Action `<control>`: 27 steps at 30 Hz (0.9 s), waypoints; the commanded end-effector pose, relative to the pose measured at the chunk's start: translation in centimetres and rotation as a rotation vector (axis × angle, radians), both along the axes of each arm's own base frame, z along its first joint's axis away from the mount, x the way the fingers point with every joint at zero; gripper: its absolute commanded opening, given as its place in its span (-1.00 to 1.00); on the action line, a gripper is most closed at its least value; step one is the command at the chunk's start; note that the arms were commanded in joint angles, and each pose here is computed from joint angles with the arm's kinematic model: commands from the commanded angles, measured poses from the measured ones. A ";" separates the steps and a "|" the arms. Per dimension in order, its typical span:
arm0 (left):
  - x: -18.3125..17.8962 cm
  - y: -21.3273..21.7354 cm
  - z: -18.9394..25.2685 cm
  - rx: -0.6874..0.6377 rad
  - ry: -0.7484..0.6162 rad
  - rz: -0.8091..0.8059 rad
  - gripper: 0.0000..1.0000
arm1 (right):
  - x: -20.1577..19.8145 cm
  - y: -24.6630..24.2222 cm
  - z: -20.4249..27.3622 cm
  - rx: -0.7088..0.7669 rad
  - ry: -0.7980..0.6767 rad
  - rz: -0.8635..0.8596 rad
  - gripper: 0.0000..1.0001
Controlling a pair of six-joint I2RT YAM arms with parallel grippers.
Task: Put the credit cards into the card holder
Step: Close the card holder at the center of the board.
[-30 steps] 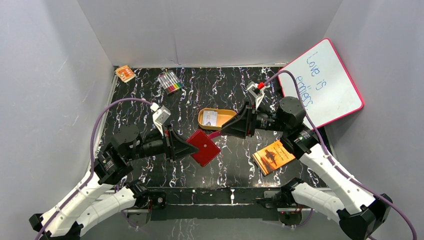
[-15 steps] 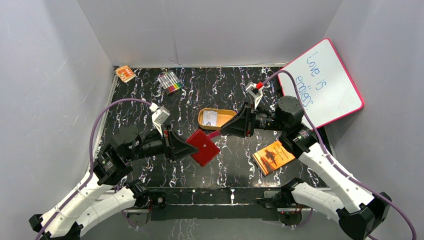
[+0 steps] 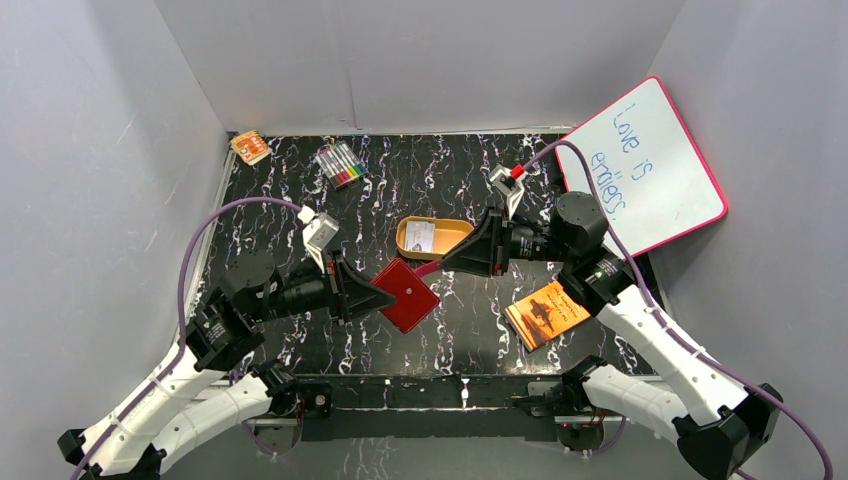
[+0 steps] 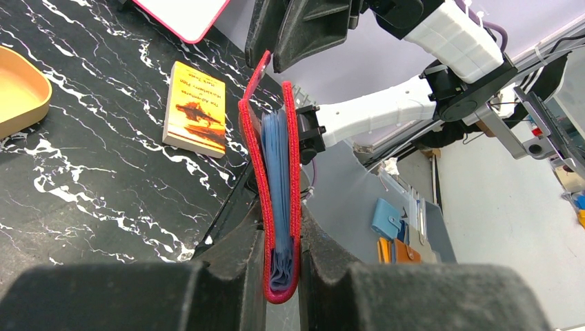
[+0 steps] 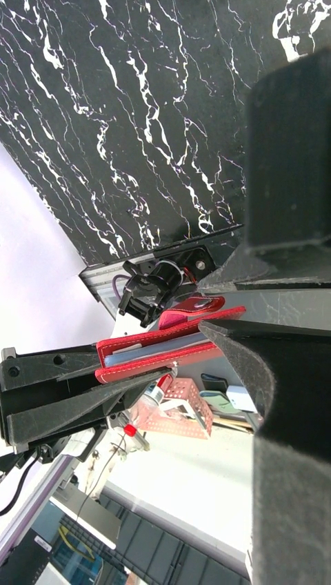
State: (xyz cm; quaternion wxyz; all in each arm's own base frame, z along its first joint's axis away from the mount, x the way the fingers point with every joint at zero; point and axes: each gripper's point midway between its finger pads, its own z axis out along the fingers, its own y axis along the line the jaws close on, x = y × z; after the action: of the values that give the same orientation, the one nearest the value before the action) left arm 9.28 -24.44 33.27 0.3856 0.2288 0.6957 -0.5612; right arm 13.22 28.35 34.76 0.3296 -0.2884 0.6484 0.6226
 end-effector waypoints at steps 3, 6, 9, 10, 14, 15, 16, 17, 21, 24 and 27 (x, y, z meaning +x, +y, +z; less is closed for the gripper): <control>-0.2 0.1 1.5 -0.046 -0.045 -0.004 -1.00 | -0.5 0.1 1.9 0.057 -0.051 0.032 -0.68; -0.1 0.2 1.2 -0.037 -0.046 0.002 -1.00 | -0.6 0.1 2.0 0.060 -0.051 0.039 -0.88; 0.0 0.2 1.1 -0.031 -0.044 0.004 -1.00 | -0.6 0.1 2.2 0.063 -0.056 0.035 -1.00; 0.0 0.2 1.0 -0.027 -0.043 0.009 -1.00 | -0.6 0.0 2.3 0.062 -0.058 0.034 -1.00; 0.7 0.4 0.5 0.011 -0.036 0.045 -1.00 | -0.3 -0.3 3.4 0.029 -0.110 0.010 -1.00; 1.0 0.5 0.4 0.025 -0.033 0.059 -1.00 | -0.1 -0.3 3.3 0.004 -0.127 0.005 -1.00; 1.3 0.6 0.3 0.038 -0.032 0.076 -1.00 | 0.0 -0.4 3.5 -0.011 -0.144 0.004 -1.00; 1.7 0.8 0.2 0.053 -0.029 0.103 -1.00 | 0.0 -0.4 3.7 -0.023 -0.159 0.004 -1.00; 3.0 1.4 0.3 0.081 -0.030 0.184 -1.00 | 0.3 -0.6 3.9 -0.071 -0.208 0.010 -1.00; 3.5 1.4 0.4 0.083 -0.022 0.205 -1.00 | 0.3 -0.5 4.1 -0.087 -0.229 0.027 -1.00; 3.9 1.1 0.5 0.095 -0.005 0.213 -1.00 | 0.3 -0.5 4.3 -0.090 -0.244 0.043 -1.00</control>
State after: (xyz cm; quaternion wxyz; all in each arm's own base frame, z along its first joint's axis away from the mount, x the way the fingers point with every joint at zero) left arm 12.24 -23.82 33.44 0.4244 0.1891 0.7270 -0.5055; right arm 13.87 28.32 37.14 0.3517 -0.3539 0.6507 0.5724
